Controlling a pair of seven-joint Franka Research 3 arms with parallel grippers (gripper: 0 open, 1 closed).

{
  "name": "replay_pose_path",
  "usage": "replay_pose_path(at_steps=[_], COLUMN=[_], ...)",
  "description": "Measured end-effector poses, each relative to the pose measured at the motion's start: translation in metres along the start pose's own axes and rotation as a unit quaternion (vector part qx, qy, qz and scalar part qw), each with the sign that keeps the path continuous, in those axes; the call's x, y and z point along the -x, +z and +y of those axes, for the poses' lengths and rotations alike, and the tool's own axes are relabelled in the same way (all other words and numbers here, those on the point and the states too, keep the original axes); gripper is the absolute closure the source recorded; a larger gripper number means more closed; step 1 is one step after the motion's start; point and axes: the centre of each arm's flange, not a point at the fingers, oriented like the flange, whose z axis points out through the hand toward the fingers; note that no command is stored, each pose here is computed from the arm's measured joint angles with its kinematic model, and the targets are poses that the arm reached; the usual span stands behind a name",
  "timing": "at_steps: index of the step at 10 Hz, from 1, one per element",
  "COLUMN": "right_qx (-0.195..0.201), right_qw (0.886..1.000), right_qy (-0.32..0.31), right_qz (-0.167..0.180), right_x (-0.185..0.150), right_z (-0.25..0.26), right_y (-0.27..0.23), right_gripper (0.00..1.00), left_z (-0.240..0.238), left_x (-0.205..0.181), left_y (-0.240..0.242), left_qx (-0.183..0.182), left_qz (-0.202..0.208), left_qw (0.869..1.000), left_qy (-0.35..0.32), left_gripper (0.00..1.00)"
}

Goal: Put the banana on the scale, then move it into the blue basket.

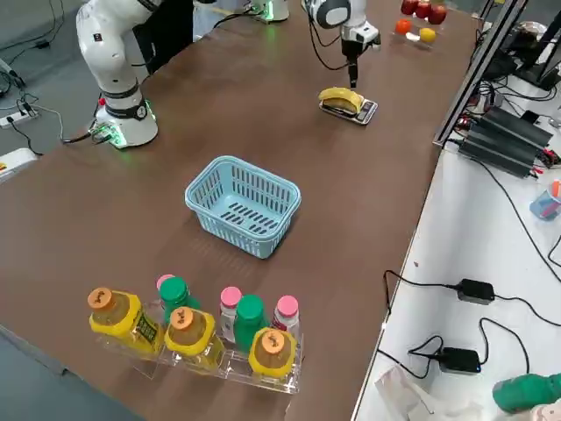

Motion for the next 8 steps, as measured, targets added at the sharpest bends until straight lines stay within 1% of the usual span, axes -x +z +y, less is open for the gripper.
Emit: replay_pose_path(at_steps=[2, 3, 6, 8], right_qx=[0.0, -0.001, -0.004, -0.004], right_qw=[1.0, 1.0, 1.0, 1.0], right_qy=[-0.006, -0.01, -0.012, 0.003], right_qz=[-0.007, -0.011, -0.011, -0.013], right_x=[0.015, 0.021, 0.031, 0.034], right_z=[-0.005, -0.012, -0.014, -0.013], right_y=[0.027, 0.03, 0.042, 0.047], right_gripper=[0.0, 0.0, 0.01, 0.12], left_z=[-0.003, -0.007, -0.008, -0.008], left_x=[0.0, 0.0, 0.0, 0.0], left_y=[-0.004, -0.007, -0.01, -0.01], left_qx=[0.0, 0.0, -0.001, -0.001], left_qz=[0.007, 0.01, 0.013, 0.013], left_qw=[1.0, 1.0, 1.0, 1.0], left_qy=[-0.012, -0.016, -0.017, -0.017], left_gripper=[0.0, 0.0, 0.0, 0.0])
